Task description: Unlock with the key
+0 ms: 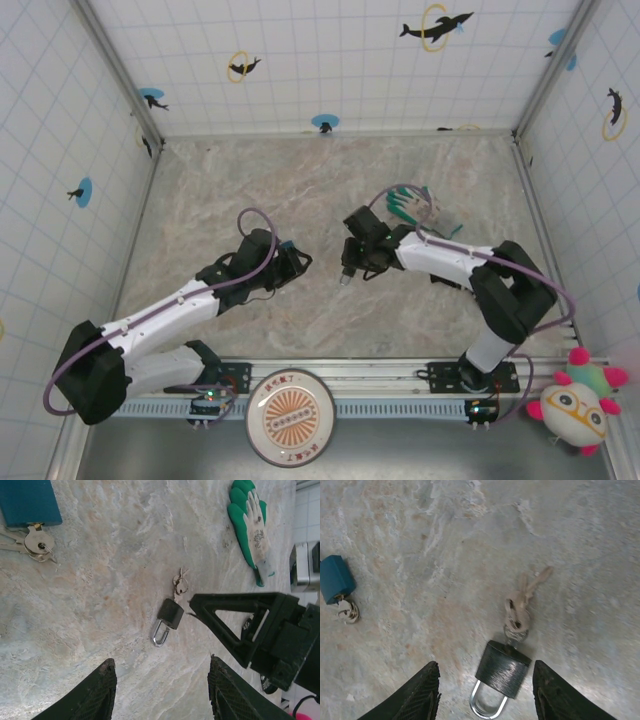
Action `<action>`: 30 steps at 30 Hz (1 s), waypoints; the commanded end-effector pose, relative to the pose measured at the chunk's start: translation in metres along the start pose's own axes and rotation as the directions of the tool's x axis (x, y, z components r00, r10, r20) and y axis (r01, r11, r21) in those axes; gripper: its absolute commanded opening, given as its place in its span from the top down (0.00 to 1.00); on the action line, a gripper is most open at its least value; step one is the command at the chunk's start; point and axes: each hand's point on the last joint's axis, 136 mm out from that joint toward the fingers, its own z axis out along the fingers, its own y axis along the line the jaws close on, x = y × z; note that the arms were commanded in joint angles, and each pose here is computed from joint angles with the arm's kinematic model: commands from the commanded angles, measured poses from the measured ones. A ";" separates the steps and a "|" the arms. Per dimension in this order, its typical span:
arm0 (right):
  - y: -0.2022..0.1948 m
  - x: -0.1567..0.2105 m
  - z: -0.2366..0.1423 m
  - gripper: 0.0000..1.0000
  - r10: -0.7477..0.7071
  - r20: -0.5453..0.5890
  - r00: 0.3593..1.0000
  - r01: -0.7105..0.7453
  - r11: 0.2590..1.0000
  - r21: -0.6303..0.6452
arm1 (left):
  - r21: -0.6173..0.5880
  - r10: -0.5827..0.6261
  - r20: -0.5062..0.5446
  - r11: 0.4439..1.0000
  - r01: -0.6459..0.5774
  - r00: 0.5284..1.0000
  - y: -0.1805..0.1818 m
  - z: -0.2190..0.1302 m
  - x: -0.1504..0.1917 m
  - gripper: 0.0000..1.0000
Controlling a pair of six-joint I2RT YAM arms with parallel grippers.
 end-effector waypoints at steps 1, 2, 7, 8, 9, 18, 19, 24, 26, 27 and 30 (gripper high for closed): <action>-0.007 0.011 0.008 0.48 0.012 -0.057 0.998 -0.006 0.996 0.094 | -0.047 -0.013 0.001 0.999 0.013 1.000 0.015 0.001 0.002 0.49; -0.006 0.012 0.011 0.48 0.013 -0.059 0.998 -0.007 0.995 0.099 | -0.052 -0.013 0.000 0.999 0.013 1.000 0.017 0.001 0.003 0.49; -0.006 0.012 0.019 0.48 0.033 -0.055 0.998 -0.024 0.989 0.147 | -0.054 -0.017 -0.001 0.998 0.017 1.000 0.019 0.001 0.004 0.49; -0.007 0.012 0.021 0.47 0.028 -0.055 0.998 -0.018 0.987 0.162 | -0.053 -0.018 -0.001 0.998 0.018 1.000 0.019 0.001 0.005 0.49; -0.007 0.012 0.022 0.47 0.026 -0.057 0.998 -0.016 0.985 0.170 | -0.055 -0.017 0.000 0.998 0.017 1.000 0.020 0.001 0.005 0.49; -0.009 0.019 0.038 0.51 0.063 -0.079 0.995 -0.047 0.981 0.186 | -0.063 -0.019 -0.002 0.998 0.019 1.000 0.022 0.002 0.005 0.49; -0.008 0.020 0.038 0.51 0.058 -0.081 0.995 -0.043 0.982 0.185 | -0.063 -0.019 -0.003 0.998 0.019 1.000 0.021 0.003 0.005 0.49; -0.012 0.024 0.042 0.54 0.040 -0.099 0.994 -0.019 0.978 0.209 | -0.065 -0.023 -0.003 0.998 0.023 1.000 0.022 0.004 0.005 0.50; -0.014 0.028 0.043 0.58 0.014 -0.113 0.993 0.011 0.974 0.225 | -0.065 -0.024 -0.006 0.998 0.024 1.000 0.023 0.005 0.006 0.50; -0.016 0.030 0.043 0.58 0.007 -0.117 0.993 0.020 0.972 0.234 | -0.065 -0.026 -0.004 0.998 0.025 1.000 0.023 0.005 0.005 0.50; -0.020 0.033 0.043 0.63 -0.029 -0.120 0.992 0.059 0.965 0.255 | -0.061 -0.027 -0.005 0.998 0.026 1.000 0.023 0.005 0.006 0.50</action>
